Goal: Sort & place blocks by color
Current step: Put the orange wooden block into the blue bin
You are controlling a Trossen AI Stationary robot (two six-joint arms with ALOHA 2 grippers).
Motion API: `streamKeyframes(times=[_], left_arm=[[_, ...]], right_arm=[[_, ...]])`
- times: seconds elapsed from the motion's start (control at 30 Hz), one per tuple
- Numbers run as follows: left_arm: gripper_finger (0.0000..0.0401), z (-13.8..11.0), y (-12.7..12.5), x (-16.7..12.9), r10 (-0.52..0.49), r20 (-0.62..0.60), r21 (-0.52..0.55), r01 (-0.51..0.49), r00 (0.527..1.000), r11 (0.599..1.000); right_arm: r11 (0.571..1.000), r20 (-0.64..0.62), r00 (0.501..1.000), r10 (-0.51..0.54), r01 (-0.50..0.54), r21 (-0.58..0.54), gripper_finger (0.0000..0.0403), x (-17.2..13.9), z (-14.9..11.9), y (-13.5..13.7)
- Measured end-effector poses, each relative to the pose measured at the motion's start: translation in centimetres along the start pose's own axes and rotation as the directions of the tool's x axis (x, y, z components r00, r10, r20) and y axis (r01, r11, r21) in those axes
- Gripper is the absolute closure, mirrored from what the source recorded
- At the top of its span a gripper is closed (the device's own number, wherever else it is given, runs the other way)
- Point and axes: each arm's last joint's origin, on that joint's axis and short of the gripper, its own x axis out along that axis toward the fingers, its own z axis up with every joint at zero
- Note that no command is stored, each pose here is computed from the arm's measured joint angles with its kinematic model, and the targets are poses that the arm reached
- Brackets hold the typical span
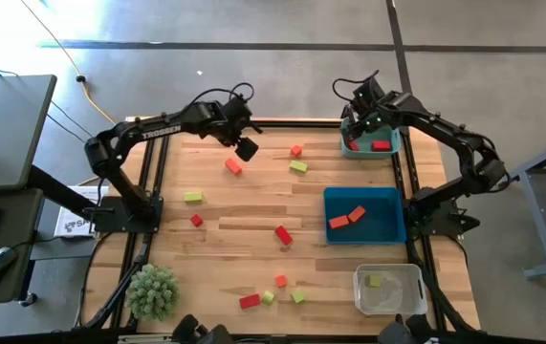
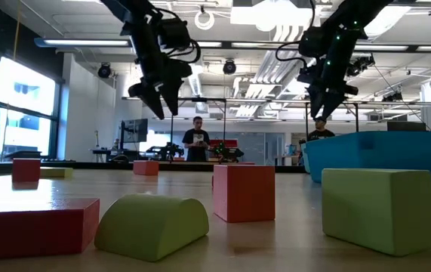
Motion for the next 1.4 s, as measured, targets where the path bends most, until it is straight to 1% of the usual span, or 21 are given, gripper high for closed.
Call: streamKeyframes(times=[0.1,0.23,0.33,0.4,0.57,0.7,0.77,0.87,0.97,1.0,1.17,1.27,1.4], left_arm=[[0.0158,-0.2,0.0,0.9,-0.004,-0.047,0.099,0.009,0.999,0.995],[0.0158,-0.4,0.0,1.6,0.009,-0.089,0.177,0.007,0.996,0.984],[0.0158,-0.4,0.0,1.8,0.012,-0.093,0.298,0.016,0.996,0.954],[0.0158,-0.3,0.1,1.8,0.013,-0.092,0.391,0.024,0.996,0.920],[0.0158,-0.4,0.2,1.8,0.018,-0.098,0.588,0.044,0.995,0.808],[0.0158,-0.8,0.3,1.8,0.029,-0.138,0.710,0.078,0.990,0.700],[0.0158,-1.1,0.3,1.7,0.037,-0.170,0.764,0.108,0.985,0.636],[0.0158,-1.5,0.4,1.6,0.047,-0.207,0.843,0.154,0.977,0.516],[0.0158,-1.7,0.3,1.6,0.053,-0.225,0.893,0.184,0.973,0.411],[0.0158,-1.7,0.2,1.6,0.053,-0.228,0.904,0.191,0.972,0.382],[0.0158,-1.9,-0.7,2.0,0.053,-0.238,0.936,0.214,0.970,0.279],[0.0158,-2.2,-1.5,3.3,0.074,-0.271,0.937,0.245,0.960,0.251],[0.0158,-2.7,-2.4,5.4,0.183,-0.295,0.943,0.256,0.938,0.211]], right_arm=[[1.000,0.000,1.000,0.007,-0.007,0.015,0.0201,0.0,-0.1,0.5],[1.000,0.013,1.000,0.018,-0.018,0.021,0.0201,-0.1,0.0,1.2],[1.000,0.034,0.999,0.016,-0.016,0.008,0.0201,-0.1,0.1,1.7],[1.000,0.048,0.999,0.014,-0.014,-0.002,0.0201,-0.1,0.1,2.0],[0.999,0.060,0.998,0.000,0.002,-0.032,0.0201,-0.2,0.0,2.9],[0.998,0.053,0.999,0.012,-0.009,-0.056,0.0201,-0.3,-0.2,3.6],[0.998,0.052,0.998,0.019,-0.015,-0.069,0.0201,-0.3,-0.3,3.9],[0.996,0.051,0.998,0.029,-0.025,-0.082,0.0201,-0.4,-0.4,4.5],[0.996,0.051,0.998,0.038,-0.034,-0.079,0.0201,-0.5,-0.5,4.9],[0.996,0.050,0.998,0.040,-0.036,-0.084,0.0201,-0.5,-0.6,5.0],[0.994,0.049,0.998,0.050,-0.045,-0.098,0.0201,-0.5,-0.7,5.4],[0.994,0.046,0.997,0.057,-0.052,-0.099,0.0201,-0.5,-0.7,5.4],[0.994,0.042,0.997,0.059,-0.055,-0.092,0.0201,-0.5,-0.8,5.4]])
